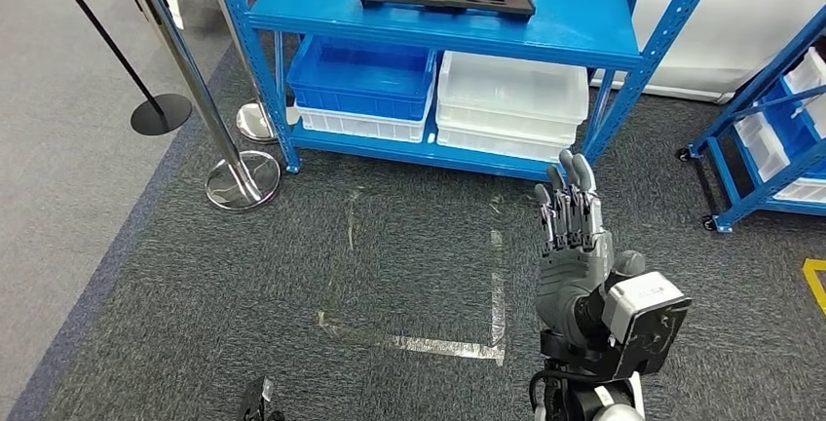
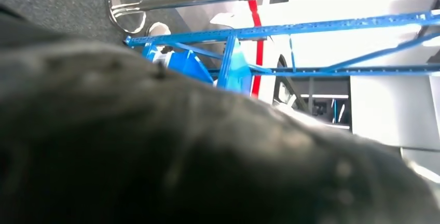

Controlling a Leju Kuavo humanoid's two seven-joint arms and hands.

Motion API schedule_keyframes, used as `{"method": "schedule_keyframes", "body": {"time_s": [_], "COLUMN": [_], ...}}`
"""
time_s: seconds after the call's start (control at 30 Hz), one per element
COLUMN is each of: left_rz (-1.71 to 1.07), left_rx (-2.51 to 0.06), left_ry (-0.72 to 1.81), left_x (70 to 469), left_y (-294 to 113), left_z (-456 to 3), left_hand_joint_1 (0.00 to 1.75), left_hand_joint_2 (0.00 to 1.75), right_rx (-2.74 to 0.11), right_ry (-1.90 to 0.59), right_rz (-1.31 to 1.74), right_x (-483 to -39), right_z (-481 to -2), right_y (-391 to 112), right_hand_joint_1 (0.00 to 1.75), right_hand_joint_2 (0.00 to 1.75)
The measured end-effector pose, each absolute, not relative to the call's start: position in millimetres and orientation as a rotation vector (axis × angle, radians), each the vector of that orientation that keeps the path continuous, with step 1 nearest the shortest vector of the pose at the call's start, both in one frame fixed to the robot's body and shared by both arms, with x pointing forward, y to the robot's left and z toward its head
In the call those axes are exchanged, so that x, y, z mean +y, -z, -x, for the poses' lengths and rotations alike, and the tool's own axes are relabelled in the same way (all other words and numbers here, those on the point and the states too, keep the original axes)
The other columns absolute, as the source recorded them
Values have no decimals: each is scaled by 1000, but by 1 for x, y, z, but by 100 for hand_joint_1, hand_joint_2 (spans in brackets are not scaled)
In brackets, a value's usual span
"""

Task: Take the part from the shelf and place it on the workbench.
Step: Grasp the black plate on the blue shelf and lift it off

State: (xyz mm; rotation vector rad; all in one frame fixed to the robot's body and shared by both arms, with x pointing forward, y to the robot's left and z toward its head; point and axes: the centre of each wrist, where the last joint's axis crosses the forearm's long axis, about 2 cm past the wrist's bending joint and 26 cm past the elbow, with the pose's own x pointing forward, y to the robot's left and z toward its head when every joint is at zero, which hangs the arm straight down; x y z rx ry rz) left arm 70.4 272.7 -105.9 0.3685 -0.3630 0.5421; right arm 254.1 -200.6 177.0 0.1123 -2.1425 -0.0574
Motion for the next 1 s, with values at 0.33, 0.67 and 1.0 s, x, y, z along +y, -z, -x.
{"method": "schedule_keyframes", "body": {"time_s": [0.33, 0.67, 1.0], "left_rz": [-376, -379, -374], "left_rx": [-412, -386, -390], "left_ry": [-527, -532, -542], "left_x": [256, 244, 242], "left_y": [104, 102, 100], "left_z": [-73, -81, -88], "left_hand_joint_1": [0, 0, 0], "left_hand_joint_2": [0, 0, 0], "right_rx": [-2156, -2149, -2089], "right_ry": [1, -46, -91], "right_rz": [-159, -220, -283], "right_x": [-195, -187, -182], "right_z": [-260, -266, -269], "right_y": [-185, -189, -189], "right_hand_joint_1": [0, 0, 0], "right_hand_joint_2": [0, 0, 0]}}
